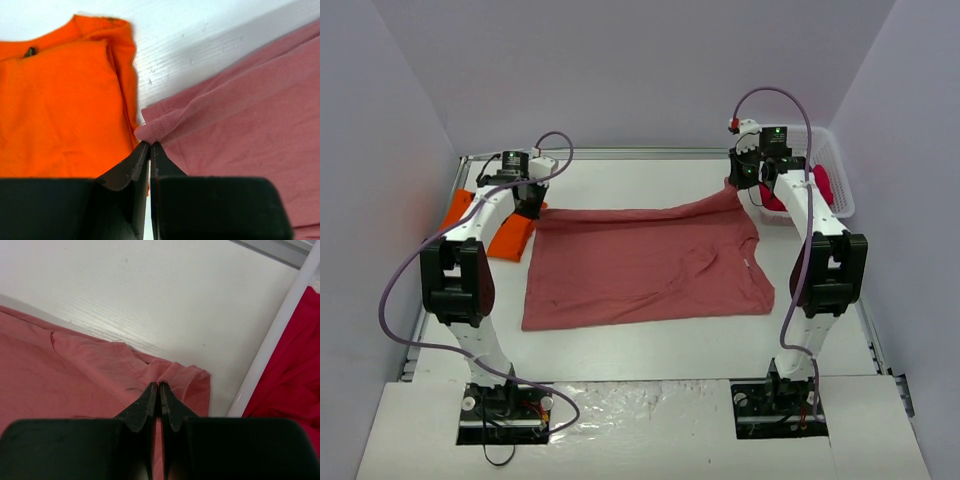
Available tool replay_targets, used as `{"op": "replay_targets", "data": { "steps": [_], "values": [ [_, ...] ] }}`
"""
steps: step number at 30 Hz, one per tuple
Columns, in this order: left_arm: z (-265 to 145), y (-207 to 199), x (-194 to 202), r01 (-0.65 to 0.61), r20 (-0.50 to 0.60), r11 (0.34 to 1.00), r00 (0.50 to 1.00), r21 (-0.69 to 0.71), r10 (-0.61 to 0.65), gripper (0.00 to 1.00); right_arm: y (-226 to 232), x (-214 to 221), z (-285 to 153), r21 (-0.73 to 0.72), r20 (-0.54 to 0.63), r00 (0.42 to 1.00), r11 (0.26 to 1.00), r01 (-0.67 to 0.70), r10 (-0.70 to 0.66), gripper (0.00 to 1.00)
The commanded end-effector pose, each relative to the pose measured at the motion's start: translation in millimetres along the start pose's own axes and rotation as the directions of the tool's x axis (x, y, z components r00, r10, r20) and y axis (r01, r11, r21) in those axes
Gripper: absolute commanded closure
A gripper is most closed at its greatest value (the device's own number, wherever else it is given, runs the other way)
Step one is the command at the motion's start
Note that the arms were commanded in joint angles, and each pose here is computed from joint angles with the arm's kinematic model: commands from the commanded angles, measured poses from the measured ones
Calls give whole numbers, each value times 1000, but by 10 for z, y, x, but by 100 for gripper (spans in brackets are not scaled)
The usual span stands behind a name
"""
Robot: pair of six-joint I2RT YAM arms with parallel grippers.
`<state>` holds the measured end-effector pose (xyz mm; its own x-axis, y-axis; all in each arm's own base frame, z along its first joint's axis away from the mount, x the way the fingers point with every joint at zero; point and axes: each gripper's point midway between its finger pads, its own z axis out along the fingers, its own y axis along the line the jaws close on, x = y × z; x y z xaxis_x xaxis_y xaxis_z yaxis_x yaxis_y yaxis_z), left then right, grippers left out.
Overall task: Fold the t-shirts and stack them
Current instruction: Grap the side of the flattened tshirt furthest away from the robot with both arms, then fold the other side of the tshirt into a rectangle
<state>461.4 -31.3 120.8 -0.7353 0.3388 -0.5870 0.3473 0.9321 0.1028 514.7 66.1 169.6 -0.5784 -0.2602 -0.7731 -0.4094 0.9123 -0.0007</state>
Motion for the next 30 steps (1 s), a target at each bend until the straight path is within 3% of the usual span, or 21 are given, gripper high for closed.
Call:
{"op": "replay_targets", "data": {
  "steps": [1, 11, 30],
  "values": [
    [-199, 66, -60, -17, 45, 999, 999, -29, 18, 98, 70, -113, -285, -18, 36, 999, 1000, 22, -21, 100],
    [-142, 14, 168, -21, 11, 999, 1000, -24, 21, 98, 213, 129, -430, -56, -6, 999, 997, 44, -44, 100],
    [-315, 14, 209, -37, 19, 998, 999, -42, 37, 98, 345, 355, -656, -90, -37, 996, 993, 77, -81, 100]
  ]
}}
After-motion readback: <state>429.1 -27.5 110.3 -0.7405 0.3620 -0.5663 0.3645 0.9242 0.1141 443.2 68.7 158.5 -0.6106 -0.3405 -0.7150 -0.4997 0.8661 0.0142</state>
